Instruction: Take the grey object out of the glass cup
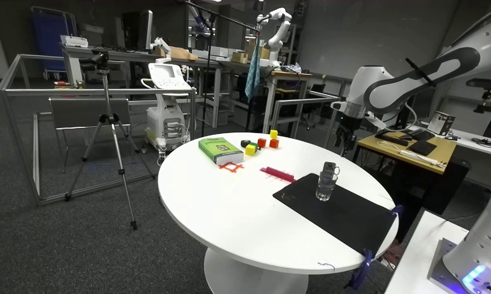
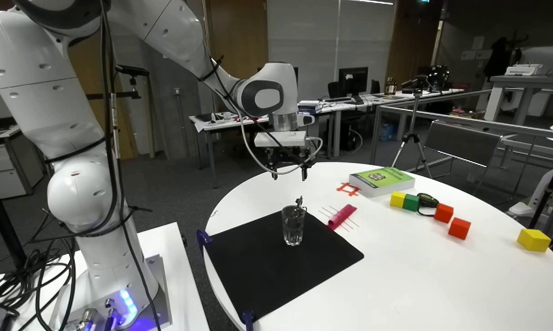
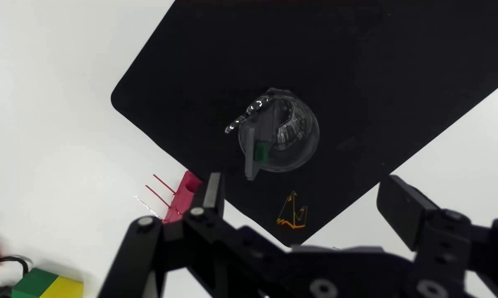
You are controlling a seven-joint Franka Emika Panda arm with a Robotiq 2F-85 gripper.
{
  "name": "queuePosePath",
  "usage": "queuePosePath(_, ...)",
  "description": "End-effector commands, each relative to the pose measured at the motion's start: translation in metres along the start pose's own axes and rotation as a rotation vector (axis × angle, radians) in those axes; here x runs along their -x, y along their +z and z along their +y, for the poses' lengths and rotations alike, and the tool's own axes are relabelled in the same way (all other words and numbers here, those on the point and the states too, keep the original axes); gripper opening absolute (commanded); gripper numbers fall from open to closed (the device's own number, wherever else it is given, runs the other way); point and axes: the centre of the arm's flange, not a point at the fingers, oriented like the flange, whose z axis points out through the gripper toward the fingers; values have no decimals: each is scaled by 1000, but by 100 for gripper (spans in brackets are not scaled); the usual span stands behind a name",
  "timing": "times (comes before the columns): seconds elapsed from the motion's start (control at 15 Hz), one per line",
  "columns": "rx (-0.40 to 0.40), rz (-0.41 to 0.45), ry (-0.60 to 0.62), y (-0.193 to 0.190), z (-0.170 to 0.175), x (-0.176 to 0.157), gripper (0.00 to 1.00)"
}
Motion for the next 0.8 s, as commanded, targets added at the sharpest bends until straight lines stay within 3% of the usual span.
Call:
queuePosePath(0.0,-1,-1,-1,0,0,0,100)
queuePosePath(0.4,65,81,-86,9,-6,-5,100)
queuePosePath(0.73,63,61,-95,28,0,-7,100)
